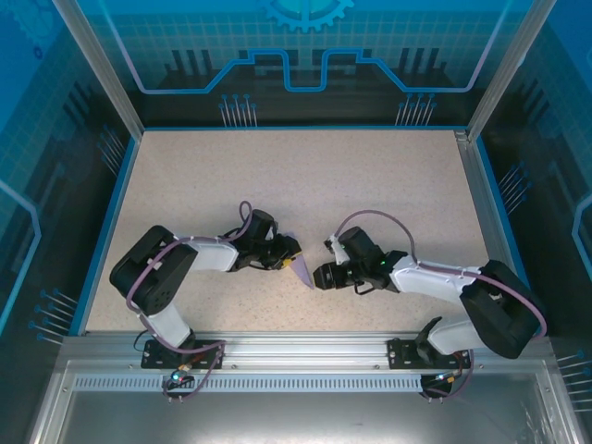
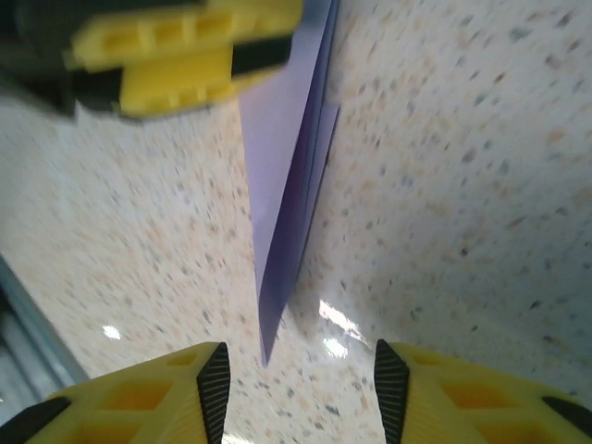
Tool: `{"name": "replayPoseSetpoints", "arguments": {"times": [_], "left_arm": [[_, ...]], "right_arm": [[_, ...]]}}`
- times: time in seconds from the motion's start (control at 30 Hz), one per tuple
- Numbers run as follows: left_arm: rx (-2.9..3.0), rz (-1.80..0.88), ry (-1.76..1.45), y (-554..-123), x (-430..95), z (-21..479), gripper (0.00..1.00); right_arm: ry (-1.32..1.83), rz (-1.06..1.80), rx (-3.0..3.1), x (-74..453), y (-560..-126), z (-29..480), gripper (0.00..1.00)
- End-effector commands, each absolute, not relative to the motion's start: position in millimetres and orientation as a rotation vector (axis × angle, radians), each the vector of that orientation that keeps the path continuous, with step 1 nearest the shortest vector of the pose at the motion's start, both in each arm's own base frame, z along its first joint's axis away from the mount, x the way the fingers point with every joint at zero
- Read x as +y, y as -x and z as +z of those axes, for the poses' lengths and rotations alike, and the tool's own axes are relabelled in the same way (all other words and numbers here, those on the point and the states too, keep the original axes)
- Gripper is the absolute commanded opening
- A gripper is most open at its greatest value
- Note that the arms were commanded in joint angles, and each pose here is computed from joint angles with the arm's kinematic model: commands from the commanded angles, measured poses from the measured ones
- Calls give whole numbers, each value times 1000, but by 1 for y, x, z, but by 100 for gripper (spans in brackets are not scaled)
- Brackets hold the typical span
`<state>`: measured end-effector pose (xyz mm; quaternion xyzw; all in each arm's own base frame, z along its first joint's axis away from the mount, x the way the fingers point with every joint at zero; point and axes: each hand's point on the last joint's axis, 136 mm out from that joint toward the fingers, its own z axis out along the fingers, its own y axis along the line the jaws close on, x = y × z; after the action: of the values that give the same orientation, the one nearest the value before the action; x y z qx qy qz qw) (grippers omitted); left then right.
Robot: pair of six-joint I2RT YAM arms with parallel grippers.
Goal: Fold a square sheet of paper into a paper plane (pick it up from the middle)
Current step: Perform the fifth fold on the wing at the bottom-center of the table.
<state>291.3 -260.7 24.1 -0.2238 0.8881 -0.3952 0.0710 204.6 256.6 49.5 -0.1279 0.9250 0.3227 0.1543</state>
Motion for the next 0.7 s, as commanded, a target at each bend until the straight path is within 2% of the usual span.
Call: {"name": "replayPoseSetpoints", "arguments": {"times": [0.0,0.2,0.67], "left_arm": [[2720,-1113,658,-280,-252,15,36],[2725,-1108,651,-280,-252,15,36],[2733,-1098,651,-277,-250,13,36]], "right_arm": [[268,1182,2628,277,-211,73,45],[223,1216,2708,288,-219,58,33],[205,1250,2766,298,-215,32,21]]}}
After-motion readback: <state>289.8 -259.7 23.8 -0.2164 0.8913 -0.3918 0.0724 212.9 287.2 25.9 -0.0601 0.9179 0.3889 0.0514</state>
